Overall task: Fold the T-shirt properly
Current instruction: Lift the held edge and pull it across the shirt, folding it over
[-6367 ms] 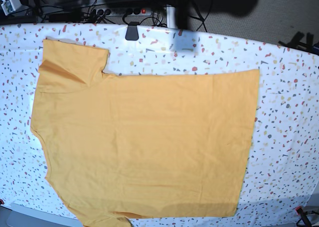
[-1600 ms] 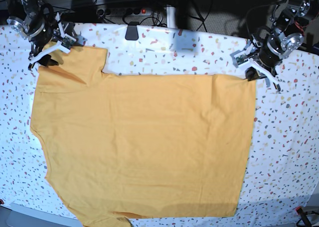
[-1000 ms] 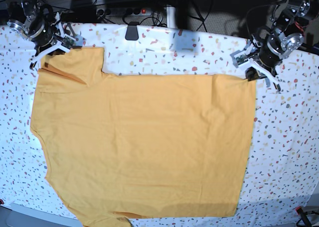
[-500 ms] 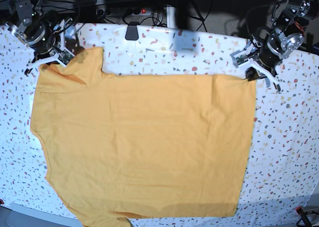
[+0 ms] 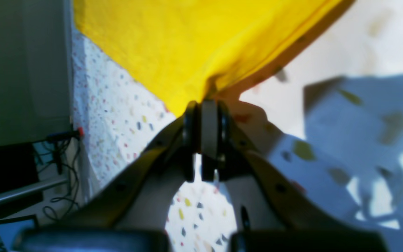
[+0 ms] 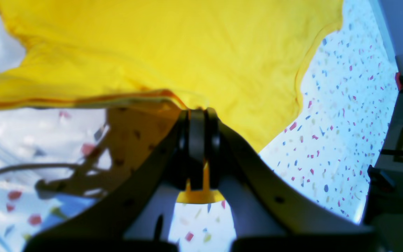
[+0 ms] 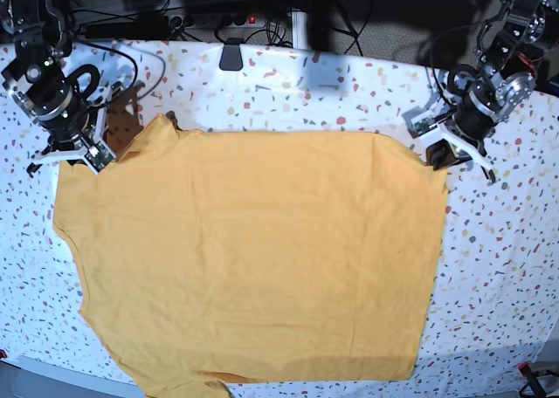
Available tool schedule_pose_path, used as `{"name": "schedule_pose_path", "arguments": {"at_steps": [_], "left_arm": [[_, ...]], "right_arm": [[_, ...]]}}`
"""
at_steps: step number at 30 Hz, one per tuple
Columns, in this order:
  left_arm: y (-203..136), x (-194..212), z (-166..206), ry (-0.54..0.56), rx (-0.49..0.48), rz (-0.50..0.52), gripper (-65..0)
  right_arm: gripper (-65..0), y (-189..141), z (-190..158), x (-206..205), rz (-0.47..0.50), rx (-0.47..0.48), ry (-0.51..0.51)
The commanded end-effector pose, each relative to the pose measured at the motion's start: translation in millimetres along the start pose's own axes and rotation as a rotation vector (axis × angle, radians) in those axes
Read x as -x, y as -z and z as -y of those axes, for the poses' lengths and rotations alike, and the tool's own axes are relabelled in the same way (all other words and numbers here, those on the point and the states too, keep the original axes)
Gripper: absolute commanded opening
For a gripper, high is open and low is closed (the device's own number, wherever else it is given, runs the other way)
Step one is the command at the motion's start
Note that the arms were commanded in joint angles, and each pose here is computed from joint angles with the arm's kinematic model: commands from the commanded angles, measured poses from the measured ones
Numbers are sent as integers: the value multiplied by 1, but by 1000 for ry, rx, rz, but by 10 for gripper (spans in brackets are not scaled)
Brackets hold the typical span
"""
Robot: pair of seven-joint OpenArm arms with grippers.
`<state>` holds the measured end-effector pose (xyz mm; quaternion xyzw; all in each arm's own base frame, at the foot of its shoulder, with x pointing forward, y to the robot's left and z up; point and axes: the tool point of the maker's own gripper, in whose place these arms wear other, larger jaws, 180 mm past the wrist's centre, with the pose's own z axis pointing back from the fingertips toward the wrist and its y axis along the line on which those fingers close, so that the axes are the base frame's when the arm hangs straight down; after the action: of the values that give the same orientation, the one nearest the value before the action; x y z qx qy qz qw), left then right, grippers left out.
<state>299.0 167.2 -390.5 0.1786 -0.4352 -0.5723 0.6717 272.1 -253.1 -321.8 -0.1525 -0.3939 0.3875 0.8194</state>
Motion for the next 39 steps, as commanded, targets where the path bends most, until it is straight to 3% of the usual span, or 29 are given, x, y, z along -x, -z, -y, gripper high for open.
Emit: {"name": "schedule_pose_path", "arguments": {"at_steps": [1,7,17,22,25,27,33,39], "left_arm": [[1,-6,-20,-8,-48,28,-650],[12,-26,-44,-137,-96,85,-650],[26,-52,-65,-192,-156,119,-650],[28,-50,-88,-210,-234,90,-650],[27,-52,-102,-301,-278,114,-650],[27,-55,-105,-365,-273,136,-650],[28,-60,-118,-385,-290,158,-650],[41,-57,-134,-498,-306,170,-650]], "right_arm": [[-650,-3,12,-12,41,25,10],[-650,3,16,-33,107,37,89],[-650,9,38,-64,186,100,136],[-650,18,52,-60,175,123,160],[-650,27,61,-56,171,123,202],[-650,33,68,-57,180,119,243],[-650,48,94,-58,192,139,313],[-650,68,117,-45,162,153,398]]}}
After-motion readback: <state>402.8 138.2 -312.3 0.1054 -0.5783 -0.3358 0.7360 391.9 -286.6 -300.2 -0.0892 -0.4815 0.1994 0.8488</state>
